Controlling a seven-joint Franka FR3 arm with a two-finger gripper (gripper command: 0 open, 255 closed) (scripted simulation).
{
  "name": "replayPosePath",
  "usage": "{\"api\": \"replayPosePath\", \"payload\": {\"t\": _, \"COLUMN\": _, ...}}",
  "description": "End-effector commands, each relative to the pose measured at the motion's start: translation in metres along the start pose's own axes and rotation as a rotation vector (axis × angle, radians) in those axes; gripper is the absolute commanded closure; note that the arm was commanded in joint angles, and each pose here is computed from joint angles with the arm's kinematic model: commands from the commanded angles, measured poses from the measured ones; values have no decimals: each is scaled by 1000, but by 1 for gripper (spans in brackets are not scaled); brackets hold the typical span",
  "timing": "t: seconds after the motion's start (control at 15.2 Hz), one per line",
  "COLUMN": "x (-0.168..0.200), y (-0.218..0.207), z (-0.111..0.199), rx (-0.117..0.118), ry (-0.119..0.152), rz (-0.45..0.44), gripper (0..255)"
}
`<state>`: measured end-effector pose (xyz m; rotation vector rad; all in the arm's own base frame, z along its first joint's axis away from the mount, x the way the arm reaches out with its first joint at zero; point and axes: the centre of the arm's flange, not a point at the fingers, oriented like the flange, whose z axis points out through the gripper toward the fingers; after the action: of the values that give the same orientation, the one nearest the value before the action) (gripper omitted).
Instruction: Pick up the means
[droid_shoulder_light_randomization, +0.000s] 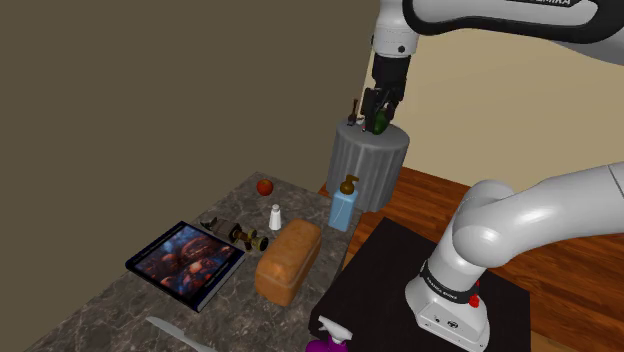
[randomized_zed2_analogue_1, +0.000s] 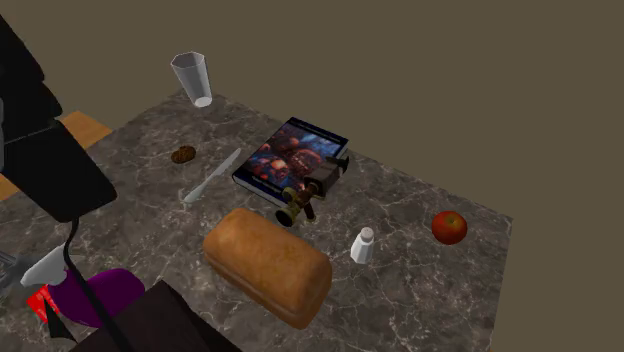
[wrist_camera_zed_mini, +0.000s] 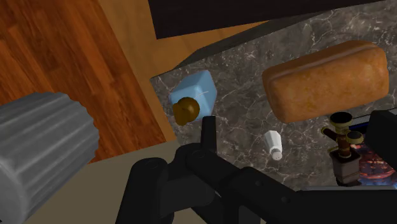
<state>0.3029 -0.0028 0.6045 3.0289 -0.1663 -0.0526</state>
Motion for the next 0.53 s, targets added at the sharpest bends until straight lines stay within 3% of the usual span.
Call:
{"api": "replayPosePath", "payload": {"t": 0.0, "x": 0, "y": 0, "z": 0, "rx": 0, "ry": 0, "rz": 0, "gripper": 0}}
{"api": "replayPosePath", "payload": {"t": 0.46, "x": 55, "y": -49, "z": 58, "rx": -19, "ry": 4, "rz": -27, "gripper": 0}}
